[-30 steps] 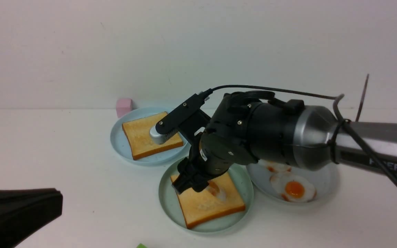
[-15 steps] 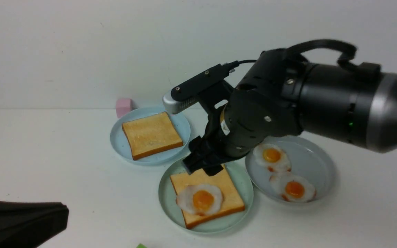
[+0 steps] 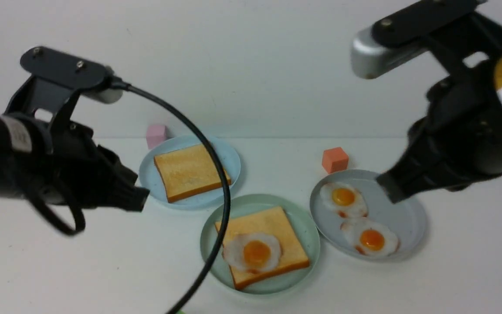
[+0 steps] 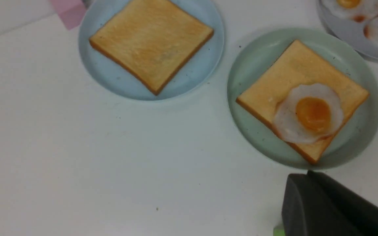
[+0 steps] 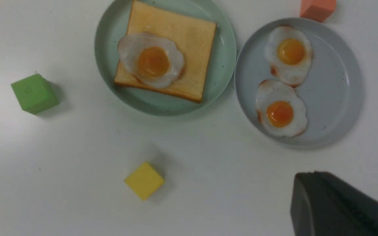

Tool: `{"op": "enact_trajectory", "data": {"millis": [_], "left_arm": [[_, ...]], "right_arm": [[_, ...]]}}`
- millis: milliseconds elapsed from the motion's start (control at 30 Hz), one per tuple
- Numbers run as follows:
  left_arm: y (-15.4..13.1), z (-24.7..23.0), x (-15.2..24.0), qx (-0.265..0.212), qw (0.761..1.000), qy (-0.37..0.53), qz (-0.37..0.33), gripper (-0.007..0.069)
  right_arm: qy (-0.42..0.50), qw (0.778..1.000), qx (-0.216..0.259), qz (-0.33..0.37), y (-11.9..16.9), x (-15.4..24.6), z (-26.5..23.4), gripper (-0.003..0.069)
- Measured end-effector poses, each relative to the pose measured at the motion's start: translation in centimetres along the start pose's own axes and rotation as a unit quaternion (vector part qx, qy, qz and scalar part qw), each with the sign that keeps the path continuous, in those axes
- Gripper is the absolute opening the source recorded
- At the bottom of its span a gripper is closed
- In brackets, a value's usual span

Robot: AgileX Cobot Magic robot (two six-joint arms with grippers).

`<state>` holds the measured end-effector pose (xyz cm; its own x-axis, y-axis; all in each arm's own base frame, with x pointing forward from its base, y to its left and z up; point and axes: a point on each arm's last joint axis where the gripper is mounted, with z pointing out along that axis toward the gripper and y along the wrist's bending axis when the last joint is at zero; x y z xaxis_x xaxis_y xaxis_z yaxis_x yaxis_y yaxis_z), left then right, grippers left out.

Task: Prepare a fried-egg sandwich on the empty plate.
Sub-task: Use the left arm to grab a slice of bread

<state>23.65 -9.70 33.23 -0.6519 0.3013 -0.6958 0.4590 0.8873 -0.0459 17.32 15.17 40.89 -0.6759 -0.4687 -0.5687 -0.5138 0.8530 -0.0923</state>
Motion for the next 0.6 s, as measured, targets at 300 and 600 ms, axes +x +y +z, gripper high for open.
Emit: {"op": "enact_trajectory", "data": {"millis": [300,600], "left_arm": [[4.0,10.2,-2.8,0.093,0.992,0.085,0.025,-0.0013],[6.9,18.6,-5.3,0.065,0.988,0.112,0.081,0.0116]], "right_arm": [[-0.035,0.998,-0.045,0.029,-1.5,6.9,-4.3,-0.0009],[-0.071,0.994,-0.072,0.040,-2.0,9.5,-6.2,-0.0003]]}}
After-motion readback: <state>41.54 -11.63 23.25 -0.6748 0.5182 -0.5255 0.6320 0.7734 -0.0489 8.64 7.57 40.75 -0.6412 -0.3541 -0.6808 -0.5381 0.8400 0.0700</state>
